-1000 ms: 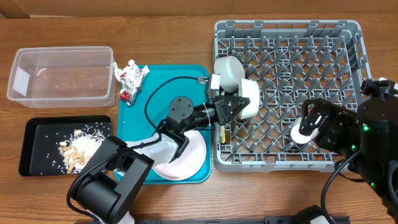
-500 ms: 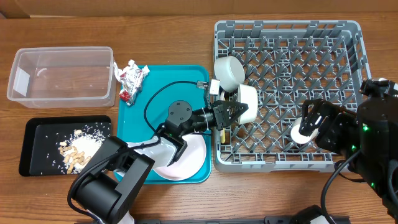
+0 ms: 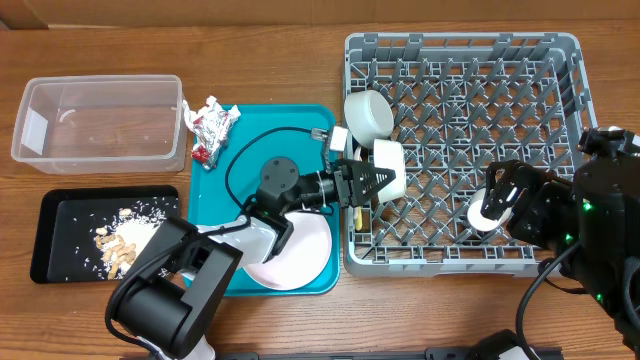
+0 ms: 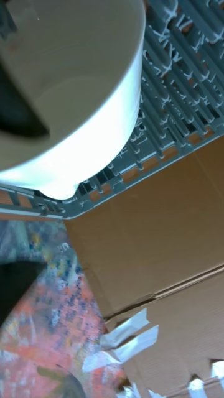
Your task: Sort waste into correct bins and load items into the dishwasher rack
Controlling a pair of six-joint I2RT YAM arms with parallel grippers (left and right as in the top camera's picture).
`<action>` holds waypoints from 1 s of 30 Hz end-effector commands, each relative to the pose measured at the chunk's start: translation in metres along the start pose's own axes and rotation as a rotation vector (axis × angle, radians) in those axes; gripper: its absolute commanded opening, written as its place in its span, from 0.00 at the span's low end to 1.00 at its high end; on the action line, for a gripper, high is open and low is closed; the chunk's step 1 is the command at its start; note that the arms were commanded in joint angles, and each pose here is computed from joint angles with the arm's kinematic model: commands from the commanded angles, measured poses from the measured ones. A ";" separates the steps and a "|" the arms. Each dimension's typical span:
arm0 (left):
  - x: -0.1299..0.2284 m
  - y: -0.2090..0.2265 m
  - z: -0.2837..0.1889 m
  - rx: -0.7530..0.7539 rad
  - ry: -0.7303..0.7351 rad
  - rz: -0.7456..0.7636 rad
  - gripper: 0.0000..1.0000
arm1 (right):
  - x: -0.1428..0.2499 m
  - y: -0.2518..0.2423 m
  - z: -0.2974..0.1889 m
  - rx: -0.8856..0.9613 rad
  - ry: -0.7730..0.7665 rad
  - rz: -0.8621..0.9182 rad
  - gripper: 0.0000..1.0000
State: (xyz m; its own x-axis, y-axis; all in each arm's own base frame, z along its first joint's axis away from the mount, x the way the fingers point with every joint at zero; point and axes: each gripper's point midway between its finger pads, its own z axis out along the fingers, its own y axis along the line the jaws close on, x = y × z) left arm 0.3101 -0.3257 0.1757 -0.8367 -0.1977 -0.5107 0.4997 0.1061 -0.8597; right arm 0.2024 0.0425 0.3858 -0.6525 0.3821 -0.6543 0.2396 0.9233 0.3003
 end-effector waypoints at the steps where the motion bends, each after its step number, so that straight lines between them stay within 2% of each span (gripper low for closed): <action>1: 0.006 0.006 -0.006 0.007 0.042 -0.028 1.00 | -0.001 0.000 -0.003 -0.009 -0.011 0.003 1.00; 7: -0.001 0.017 -0.020 -0.039 0.049 -0.088 1.00 | -0.001 0.000 -0.003 -0.009 -0.011 0.003 1.00; 14: -0.008 0.019 -0.035 -0.154 0.038 -0.046 1.00 | -0.002 0.000 -0.003 -0.009 -0.011 0.003 1.00; 21: -0.018 -0.004 -0.056 -0.286 0.008 0.117 1.00 | -0.002 0.000 -0.003 -0.010 -0.012 0.003 1.00; 26: -0.032 -0.036 -0.064 -0.321 -0.029 0.365 1.00 | -0.002 0.000 -0.003 -0.010 -0.012 0.003 1.00; 27: -0.033 -0.040 -0.064 -0.323 -0.029 0.416 0.92 | -0.002 0.000 -0.003 -0.010 -0.012 0.003 1.00; 28: -0.034 -0.041 -0.063 -0.332 -0.030 0.443 0.79 | -0.002 0.000 -0.003 -0.010 -0.012 0.003 1.00; 30: -0.036 -0.037 -0.060 -0.373 -0.037 0.457 0.38 | -0.002 0.000 -0.003 -0.010 -0.012 0.003 1.00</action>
State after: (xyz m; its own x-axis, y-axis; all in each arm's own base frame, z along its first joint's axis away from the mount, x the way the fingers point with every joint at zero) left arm 0.2970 -0.2636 0.2187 -0.6628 -0.1234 -0.7386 0.6279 0.4459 -0.6379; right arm 0.2026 0.0427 0.3859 -0.6520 0.3824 -0.6547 0.2390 0.9231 0.3012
